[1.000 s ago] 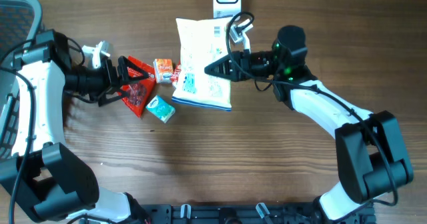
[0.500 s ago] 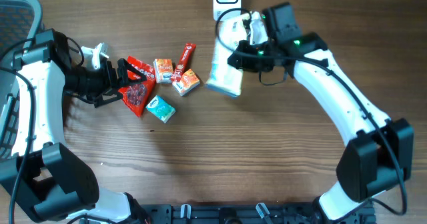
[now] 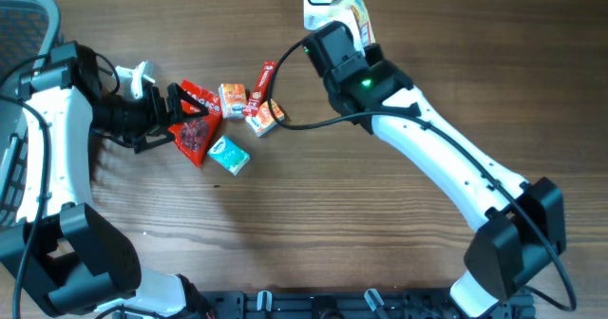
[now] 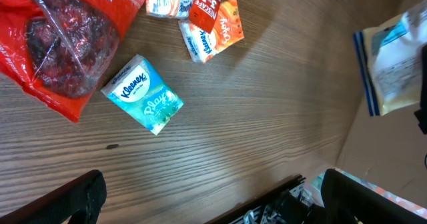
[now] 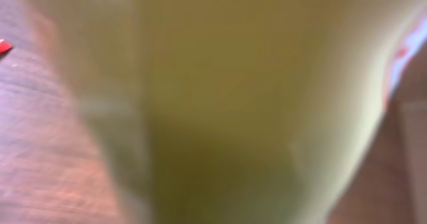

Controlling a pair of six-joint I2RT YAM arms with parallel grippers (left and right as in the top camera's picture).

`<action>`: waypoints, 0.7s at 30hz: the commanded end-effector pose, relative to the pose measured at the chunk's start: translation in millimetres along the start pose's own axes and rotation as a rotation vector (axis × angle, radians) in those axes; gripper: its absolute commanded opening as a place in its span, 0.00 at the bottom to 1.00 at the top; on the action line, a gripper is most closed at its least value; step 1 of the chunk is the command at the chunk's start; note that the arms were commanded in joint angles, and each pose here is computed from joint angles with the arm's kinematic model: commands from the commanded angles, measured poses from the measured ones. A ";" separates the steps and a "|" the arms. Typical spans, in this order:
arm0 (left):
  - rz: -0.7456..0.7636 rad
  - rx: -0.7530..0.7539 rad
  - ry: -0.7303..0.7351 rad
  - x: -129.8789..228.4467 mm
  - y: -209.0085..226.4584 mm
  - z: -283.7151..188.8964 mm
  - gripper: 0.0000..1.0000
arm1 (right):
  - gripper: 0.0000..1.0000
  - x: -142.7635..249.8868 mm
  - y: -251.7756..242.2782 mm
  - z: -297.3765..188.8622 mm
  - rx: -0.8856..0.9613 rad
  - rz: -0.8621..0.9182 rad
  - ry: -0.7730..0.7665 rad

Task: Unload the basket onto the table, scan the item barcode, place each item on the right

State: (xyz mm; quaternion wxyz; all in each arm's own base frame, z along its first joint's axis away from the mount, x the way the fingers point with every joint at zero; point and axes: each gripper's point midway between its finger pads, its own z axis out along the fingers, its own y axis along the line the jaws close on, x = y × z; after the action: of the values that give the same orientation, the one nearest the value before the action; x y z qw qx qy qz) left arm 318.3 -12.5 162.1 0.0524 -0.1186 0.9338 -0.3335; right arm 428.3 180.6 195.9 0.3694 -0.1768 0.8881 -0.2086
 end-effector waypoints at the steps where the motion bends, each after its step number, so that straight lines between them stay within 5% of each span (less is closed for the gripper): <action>1: 0.026 -0.004 -0.012 -1.0 -1.6 -2.6 1.00 | 0.05 -13.9 -3.3 6.2 0.113 -0.136 -0.038; 14: 0.026 -0.004 -0.012 -1.0 -1.6 -2.6 1.00 | 0.04 -111.0 -4.2 54.3 0.594 -0.554 -0.279; 21: 0.026 -0.004 -0.012 -1.0 -1.6 -2.6 1.00 | 0.05 -102.5 3.8 130.9 0.628 -0.783 -0.334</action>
State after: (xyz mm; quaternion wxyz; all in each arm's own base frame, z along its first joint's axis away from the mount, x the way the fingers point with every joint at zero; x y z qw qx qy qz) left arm 318.5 -11.3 161.3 0.0531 -0.1182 0.9351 -0.3297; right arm 566.2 219.9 202.2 0.4924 -0.3263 0.6207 -0.5155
